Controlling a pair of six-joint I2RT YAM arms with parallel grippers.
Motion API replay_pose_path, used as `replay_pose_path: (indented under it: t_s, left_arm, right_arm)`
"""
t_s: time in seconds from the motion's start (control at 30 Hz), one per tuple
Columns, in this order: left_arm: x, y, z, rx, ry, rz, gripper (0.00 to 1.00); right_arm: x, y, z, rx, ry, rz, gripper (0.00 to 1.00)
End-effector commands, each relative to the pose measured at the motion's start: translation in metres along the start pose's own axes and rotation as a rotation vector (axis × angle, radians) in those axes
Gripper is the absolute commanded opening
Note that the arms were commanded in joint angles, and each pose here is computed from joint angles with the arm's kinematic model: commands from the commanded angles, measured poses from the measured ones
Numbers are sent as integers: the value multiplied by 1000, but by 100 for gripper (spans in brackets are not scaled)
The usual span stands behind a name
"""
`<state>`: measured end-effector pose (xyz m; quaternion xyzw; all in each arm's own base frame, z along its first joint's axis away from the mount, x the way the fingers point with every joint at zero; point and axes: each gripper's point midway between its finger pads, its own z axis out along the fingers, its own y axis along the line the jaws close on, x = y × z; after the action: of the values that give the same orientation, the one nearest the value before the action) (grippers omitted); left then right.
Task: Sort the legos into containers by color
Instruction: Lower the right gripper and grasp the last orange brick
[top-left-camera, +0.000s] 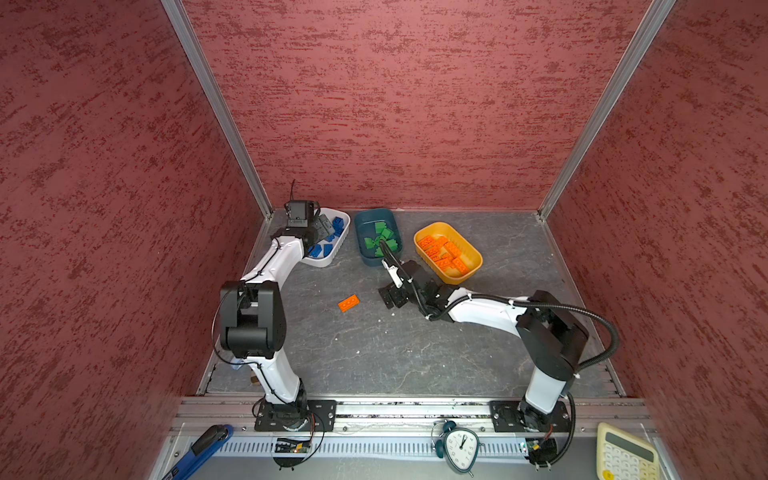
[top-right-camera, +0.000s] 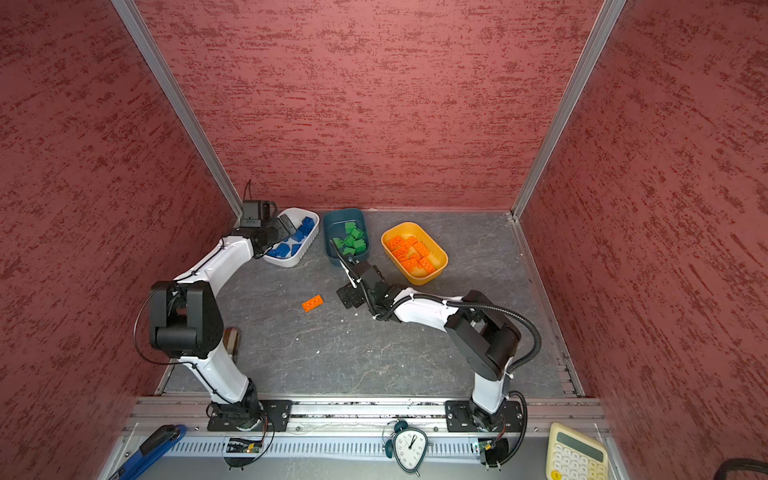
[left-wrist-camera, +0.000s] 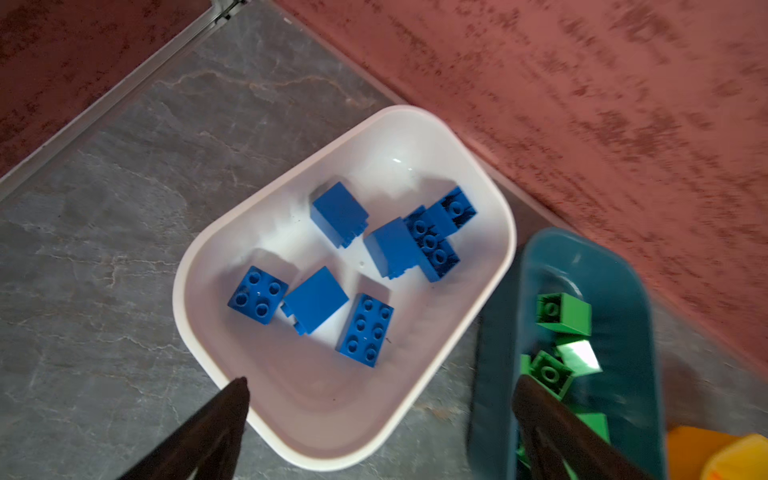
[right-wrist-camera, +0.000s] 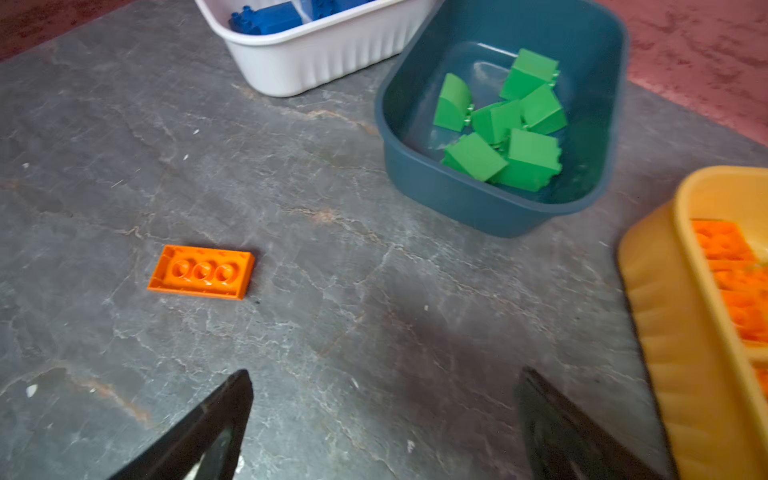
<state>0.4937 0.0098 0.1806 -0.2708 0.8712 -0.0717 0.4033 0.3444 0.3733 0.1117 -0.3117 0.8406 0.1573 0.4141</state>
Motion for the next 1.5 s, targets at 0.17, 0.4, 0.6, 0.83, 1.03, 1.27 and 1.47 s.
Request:
replay_pose_path:
  t_s: [0.17,0.4,0.6,0.83,1.03,1.27,1.47]
  left_arm:
    - [8,22,-47,15,-60,-87,100]
    - [32,74,-74,-51,-68,-191,99]
    - [53,118,-84,-94,-59,-295,99]
    - [60,140,-95,-123,-64,-310,99]
    - [66,145,-96,-129,-57,-310,99]
    - [70,143,-91,-117,-32,-312,99]
    - [73,137,-84,-102,-12,-310,99]
  right_arm:
    - [21,49,35,-171,195,-44,99]
    - [24,98,62,-312,268,-100,99]
    - [27,110,102,-214,322,-120,98]
    - [52,112,120,-62,414,-202,94]
    - [49,107,116,-28,407,-193,90]
    - [42,96,106,3,368,-156,89]
    - [37,83,98,6,339,-101,87]
